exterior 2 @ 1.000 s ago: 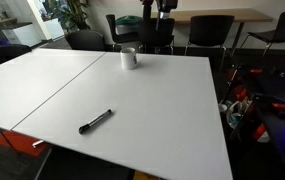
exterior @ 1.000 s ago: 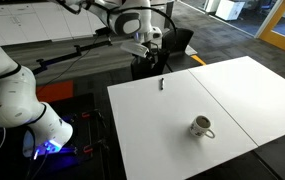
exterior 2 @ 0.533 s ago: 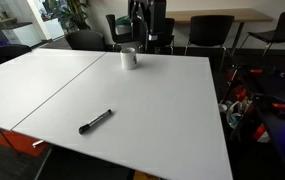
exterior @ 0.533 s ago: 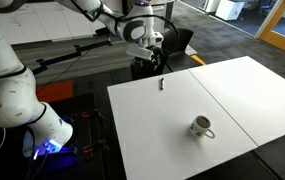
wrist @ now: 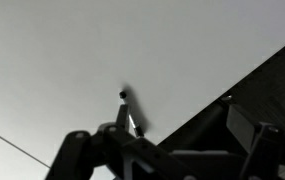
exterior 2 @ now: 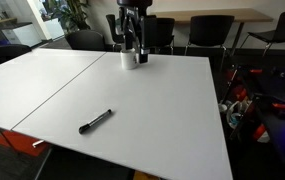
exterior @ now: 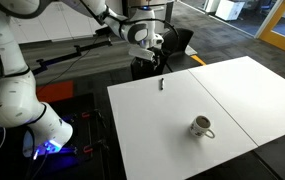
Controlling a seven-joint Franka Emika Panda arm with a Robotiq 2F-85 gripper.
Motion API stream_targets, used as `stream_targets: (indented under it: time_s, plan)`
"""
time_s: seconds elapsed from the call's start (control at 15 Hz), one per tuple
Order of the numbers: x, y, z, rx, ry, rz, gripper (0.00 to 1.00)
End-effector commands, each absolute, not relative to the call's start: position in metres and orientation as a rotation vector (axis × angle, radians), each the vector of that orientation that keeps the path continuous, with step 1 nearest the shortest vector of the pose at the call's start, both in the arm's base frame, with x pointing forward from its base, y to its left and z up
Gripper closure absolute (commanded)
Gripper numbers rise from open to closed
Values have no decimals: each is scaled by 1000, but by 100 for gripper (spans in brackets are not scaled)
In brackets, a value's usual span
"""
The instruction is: Pick the marker and put it in the cup
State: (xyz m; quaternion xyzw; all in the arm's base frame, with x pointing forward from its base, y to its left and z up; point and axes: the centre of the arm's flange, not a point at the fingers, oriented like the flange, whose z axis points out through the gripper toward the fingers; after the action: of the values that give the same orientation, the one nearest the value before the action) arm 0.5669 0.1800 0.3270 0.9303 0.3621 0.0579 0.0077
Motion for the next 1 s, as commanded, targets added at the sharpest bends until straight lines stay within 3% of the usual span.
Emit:
stream_targets:
  time_s: [0.0, 0.93]
  plan:
    - [567, 180, 327, 2908, 1132, 182, 0]
    - [639, 208, 272, 2767, 1325, 244, 0]
